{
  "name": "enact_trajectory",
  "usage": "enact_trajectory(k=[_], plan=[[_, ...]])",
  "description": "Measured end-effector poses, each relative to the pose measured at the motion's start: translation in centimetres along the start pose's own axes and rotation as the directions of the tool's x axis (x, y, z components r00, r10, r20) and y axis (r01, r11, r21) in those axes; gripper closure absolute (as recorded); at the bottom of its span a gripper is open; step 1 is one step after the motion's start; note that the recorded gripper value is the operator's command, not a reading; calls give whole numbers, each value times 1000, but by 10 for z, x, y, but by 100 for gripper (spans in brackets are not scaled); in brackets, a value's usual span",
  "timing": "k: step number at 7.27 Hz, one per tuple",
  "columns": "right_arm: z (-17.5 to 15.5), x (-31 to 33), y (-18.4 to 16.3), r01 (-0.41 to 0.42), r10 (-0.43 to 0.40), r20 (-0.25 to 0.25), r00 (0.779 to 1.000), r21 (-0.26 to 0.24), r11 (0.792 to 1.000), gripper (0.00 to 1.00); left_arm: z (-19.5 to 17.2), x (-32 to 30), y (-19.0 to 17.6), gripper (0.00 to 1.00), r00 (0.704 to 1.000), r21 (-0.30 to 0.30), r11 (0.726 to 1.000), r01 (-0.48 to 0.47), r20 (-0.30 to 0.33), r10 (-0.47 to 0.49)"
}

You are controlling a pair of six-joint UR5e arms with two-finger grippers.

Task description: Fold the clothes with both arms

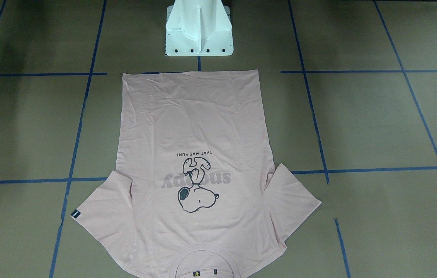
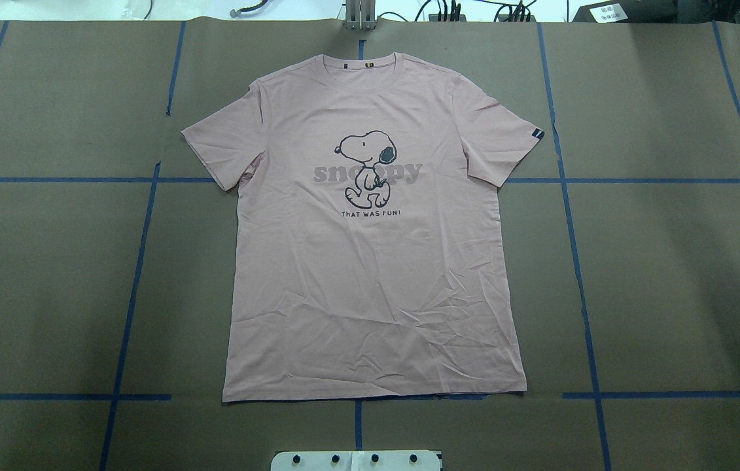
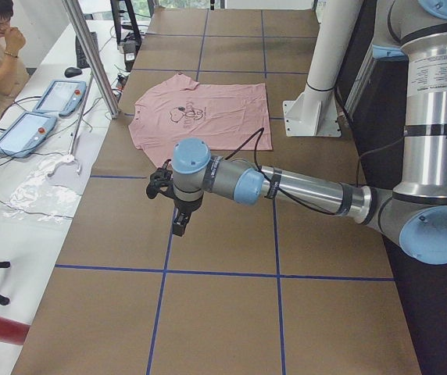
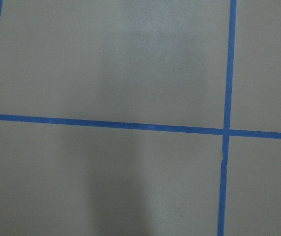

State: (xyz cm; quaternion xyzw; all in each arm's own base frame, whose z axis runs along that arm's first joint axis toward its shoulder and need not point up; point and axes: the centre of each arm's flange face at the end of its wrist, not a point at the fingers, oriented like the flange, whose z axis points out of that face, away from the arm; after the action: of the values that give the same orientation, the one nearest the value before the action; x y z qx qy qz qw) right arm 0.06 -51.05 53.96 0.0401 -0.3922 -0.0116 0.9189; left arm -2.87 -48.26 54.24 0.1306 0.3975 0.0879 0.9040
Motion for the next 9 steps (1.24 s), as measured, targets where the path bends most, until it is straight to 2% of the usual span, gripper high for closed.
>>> enact_trajectory(k=[6, 8, 9], plan=[[2, 6, 7, -7, 7, -21, 1000, -2, 1000, 0, 21, -9, 9, 0, 1000, -34, 999, -19, -16, 18], [17, -13, 2, 28, -28, -9, 1000, -4, 1000, 0, 28, -4, 0, 0, 996, 1, 997, -73, -41, 73], [35, -28, -10, 5, -5, 2, 1000, 2, 1000, 0, 29, 0, -3, 0, 994, 15, 995, -96, -48, 97]])
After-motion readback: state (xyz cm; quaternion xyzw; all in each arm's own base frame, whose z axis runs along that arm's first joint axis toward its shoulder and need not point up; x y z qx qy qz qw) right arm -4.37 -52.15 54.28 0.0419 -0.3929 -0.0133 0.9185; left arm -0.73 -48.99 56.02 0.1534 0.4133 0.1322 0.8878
